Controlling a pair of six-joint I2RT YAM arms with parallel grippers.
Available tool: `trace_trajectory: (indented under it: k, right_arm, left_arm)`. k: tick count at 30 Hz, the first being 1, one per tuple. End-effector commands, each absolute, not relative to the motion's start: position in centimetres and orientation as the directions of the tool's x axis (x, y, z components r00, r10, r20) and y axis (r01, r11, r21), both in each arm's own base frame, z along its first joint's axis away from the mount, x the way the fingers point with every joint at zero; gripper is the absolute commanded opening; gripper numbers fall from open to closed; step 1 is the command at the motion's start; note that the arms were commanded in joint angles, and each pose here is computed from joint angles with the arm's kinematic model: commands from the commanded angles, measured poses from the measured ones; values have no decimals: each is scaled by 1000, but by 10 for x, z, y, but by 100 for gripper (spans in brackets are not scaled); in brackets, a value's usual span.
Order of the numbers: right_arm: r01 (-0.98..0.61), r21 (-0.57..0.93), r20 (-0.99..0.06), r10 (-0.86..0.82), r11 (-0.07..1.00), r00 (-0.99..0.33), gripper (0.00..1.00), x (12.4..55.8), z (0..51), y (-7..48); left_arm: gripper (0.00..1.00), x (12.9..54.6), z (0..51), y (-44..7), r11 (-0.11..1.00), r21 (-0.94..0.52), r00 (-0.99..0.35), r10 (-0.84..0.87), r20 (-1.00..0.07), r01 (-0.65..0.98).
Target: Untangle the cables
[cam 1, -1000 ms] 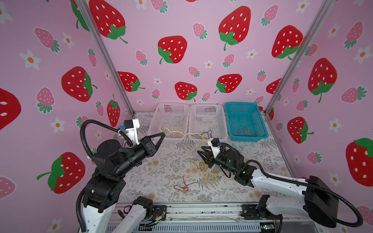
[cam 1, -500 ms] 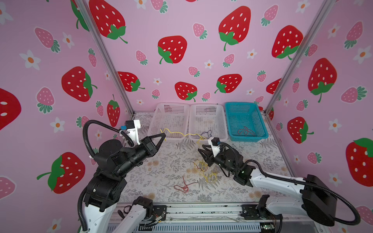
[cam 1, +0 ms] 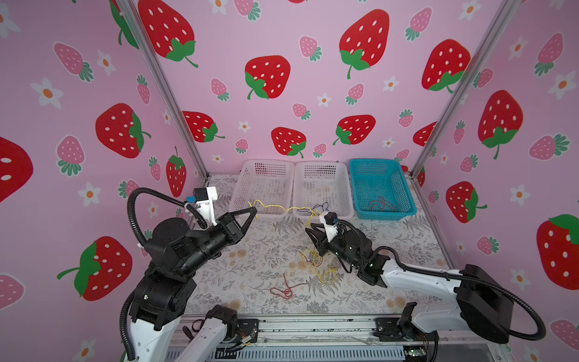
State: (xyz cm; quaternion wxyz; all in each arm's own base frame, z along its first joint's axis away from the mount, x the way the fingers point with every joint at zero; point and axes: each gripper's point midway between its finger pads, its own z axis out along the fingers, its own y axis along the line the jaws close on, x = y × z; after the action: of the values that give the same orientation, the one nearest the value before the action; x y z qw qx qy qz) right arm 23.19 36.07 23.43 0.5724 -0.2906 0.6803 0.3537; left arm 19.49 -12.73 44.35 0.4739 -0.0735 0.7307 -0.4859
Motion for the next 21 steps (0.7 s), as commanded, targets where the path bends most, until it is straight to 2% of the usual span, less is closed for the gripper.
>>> trace_trajectory:
  k: [1,12,16,21]
  right_arm:
    - [-809,133,-991,52,572,-127,21,233,254,366]
    - [-842,134,-991,78,522,-109,0,217,260,357]
    - [-863,142,-990,86,485,-114,0,204,261,350]
    - [-910,169,-984,108,380,-138,0,178,269,345]
  left_arm:
    - [0,190,454,-128,497,-773,-520,-573,-633,393]
    - [0,193,446,-123,537,-760,-507,-569,-647,368]
    - [0,197,437,-121,552,-759,-509,-569,-645,344]
    - [0,207,422,-123,566,-762,-533,-559,-635,315]
